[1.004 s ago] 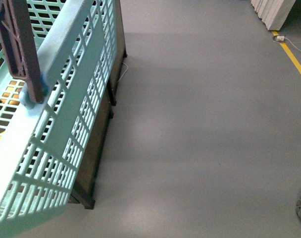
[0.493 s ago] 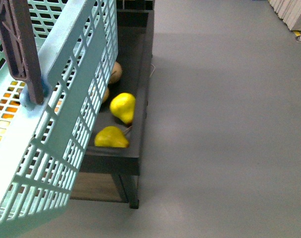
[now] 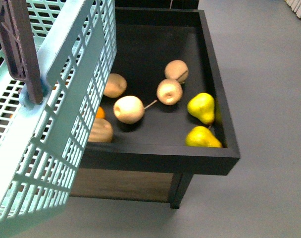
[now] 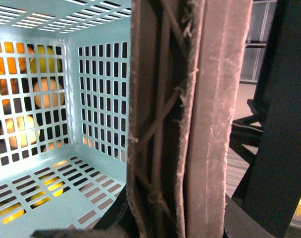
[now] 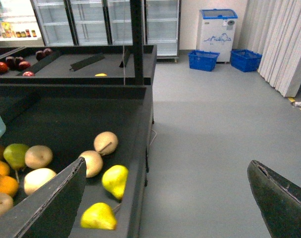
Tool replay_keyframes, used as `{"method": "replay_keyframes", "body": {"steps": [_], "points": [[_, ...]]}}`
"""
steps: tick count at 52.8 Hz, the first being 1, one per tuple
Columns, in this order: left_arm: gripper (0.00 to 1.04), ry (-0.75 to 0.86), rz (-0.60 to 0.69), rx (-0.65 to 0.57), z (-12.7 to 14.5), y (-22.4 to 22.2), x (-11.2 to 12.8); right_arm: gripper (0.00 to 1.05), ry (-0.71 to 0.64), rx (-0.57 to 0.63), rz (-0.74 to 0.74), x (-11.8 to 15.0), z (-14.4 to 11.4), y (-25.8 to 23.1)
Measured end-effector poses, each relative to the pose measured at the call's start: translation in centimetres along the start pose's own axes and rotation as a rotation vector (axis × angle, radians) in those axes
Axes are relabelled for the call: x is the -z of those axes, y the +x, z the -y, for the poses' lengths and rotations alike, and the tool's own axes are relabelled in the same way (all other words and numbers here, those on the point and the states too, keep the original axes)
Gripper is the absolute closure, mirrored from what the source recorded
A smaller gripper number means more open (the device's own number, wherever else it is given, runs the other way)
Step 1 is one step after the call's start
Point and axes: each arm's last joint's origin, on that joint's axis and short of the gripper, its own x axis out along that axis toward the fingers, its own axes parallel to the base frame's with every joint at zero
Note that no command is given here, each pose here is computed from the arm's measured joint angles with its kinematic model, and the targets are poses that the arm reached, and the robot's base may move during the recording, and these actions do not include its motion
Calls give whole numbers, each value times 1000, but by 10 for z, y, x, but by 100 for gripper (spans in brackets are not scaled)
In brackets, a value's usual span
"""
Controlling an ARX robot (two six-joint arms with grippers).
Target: Pick mango and avocado into basket
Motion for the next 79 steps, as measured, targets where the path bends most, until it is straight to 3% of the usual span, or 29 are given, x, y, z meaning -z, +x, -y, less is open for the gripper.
{"method": "replay_keyframes", "body": {"steps": [79], "points": [[89,2,3,-1,0,0,0,9,0,0,0,0,0,0]]}}
